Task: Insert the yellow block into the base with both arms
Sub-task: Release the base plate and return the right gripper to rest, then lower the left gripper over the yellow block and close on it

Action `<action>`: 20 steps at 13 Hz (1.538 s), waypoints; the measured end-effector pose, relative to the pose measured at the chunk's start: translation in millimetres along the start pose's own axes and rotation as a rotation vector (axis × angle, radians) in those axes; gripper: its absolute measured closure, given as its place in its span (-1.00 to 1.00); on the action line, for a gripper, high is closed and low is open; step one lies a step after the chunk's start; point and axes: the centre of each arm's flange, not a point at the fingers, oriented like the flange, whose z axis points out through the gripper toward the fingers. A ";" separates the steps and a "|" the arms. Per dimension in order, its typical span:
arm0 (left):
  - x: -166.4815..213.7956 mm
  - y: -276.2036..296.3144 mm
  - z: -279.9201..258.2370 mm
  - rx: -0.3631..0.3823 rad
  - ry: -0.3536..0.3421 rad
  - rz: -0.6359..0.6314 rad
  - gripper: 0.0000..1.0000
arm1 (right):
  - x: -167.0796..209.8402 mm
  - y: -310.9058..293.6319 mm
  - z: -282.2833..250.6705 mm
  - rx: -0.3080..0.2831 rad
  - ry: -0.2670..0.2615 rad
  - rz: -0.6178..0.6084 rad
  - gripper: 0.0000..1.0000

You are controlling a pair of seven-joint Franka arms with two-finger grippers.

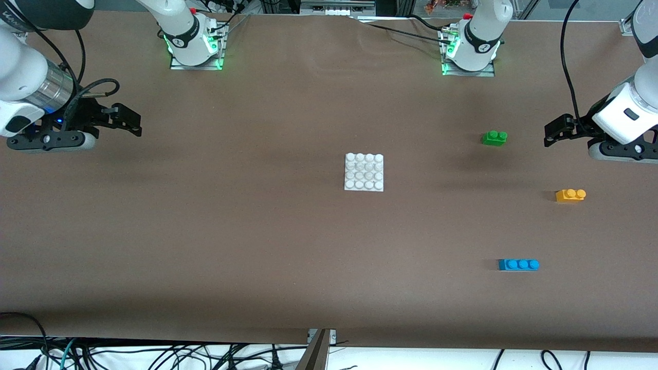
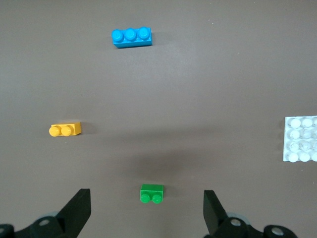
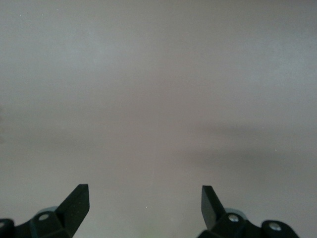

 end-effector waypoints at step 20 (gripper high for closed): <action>14.5 -176.1 114.0 0.010 -0.024 -0.123 -1.00 | -8.3 19.0 -33.4 -0.009 0.011 0.003 -1.00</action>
